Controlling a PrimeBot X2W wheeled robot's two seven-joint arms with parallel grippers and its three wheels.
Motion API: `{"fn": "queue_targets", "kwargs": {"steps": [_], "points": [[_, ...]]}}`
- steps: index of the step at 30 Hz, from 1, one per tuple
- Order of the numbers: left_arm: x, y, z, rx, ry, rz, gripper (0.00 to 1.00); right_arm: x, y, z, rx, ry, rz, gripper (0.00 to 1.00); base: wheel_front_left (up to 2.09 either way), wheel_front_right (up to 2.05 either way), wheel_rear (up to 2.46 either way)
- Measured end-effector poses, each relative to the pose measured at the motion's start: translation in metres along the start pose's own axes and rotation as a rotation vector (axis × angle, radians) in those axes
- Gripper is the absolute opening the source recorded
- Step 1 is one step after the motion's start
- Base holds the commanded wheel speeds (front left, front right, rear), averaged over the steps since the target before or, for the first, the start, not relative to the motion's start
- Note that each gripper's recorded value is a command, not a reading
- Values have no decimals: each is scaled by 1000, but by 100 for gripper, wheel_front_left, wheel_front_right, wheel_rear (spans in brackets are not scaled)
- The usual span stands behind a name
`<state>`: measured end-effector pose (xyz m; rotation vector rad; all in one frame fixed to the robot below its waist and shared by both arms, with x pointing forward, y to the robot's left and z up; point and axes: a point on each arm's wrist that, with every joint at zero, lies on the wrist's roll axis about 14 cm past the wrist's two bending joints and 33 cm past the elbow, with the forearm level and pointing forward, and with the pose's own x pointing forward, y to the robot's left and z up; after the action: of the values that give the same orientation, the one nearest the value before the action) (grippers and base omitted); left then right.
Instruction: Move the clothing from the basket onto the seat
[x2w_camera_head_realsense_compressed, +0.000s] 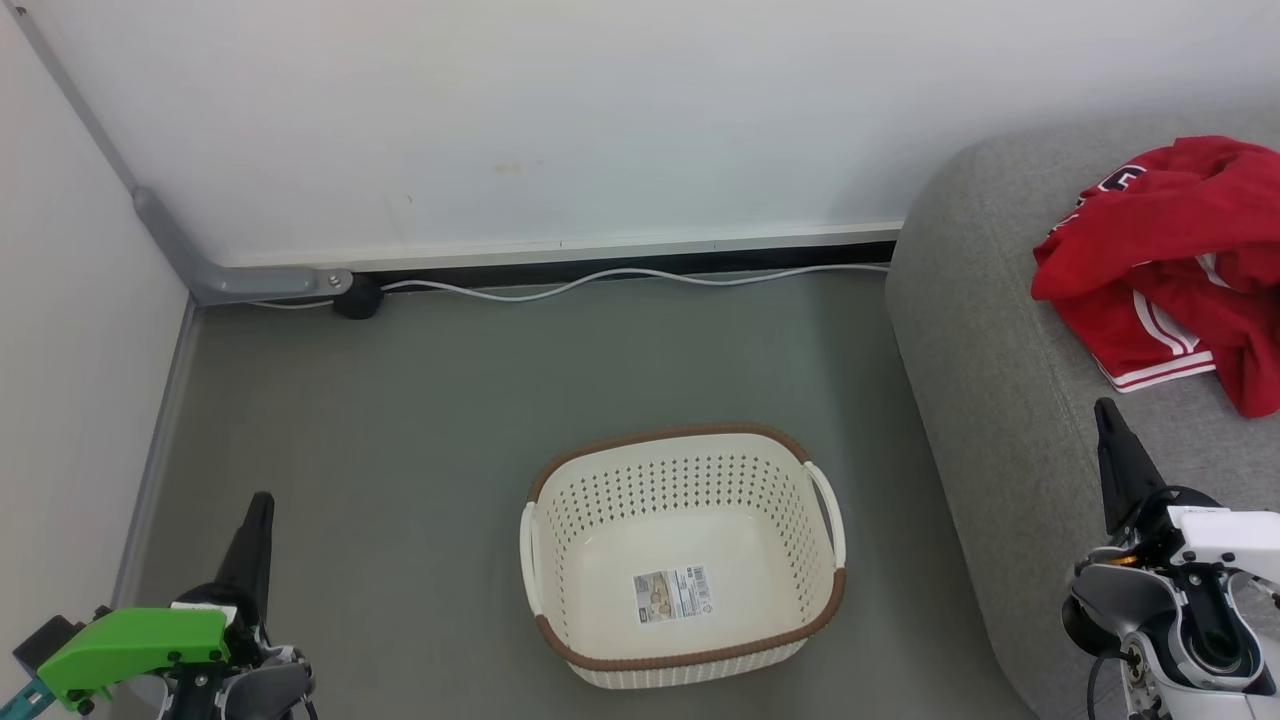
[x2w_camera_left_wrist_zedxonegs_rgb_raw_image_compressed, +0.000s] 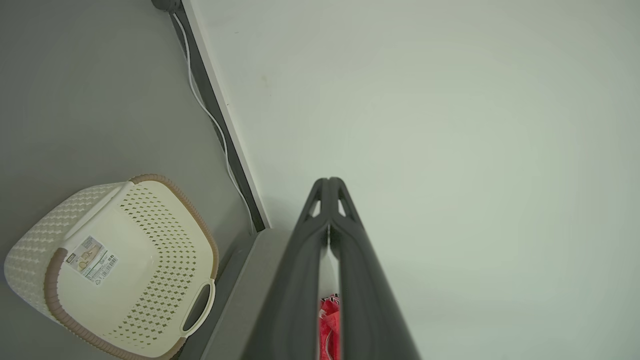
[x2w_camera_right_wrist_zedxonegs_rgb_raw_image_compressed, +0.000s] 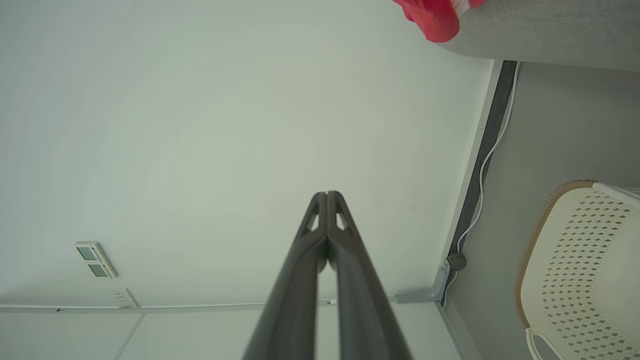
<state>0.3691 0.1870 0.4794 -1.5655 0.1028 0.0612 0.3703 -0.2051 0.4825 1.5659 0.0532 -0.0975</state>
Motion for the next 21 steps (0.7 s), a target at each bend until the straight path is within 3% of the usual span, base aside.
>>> {"fn": "queue_targets", "kwargs": {"steps": [21], "points": [[4, -5, -1, -9, 2, -13, 0, 1, 0, 1, 9, -2, 2, 0, 0, 0, 0]]}}
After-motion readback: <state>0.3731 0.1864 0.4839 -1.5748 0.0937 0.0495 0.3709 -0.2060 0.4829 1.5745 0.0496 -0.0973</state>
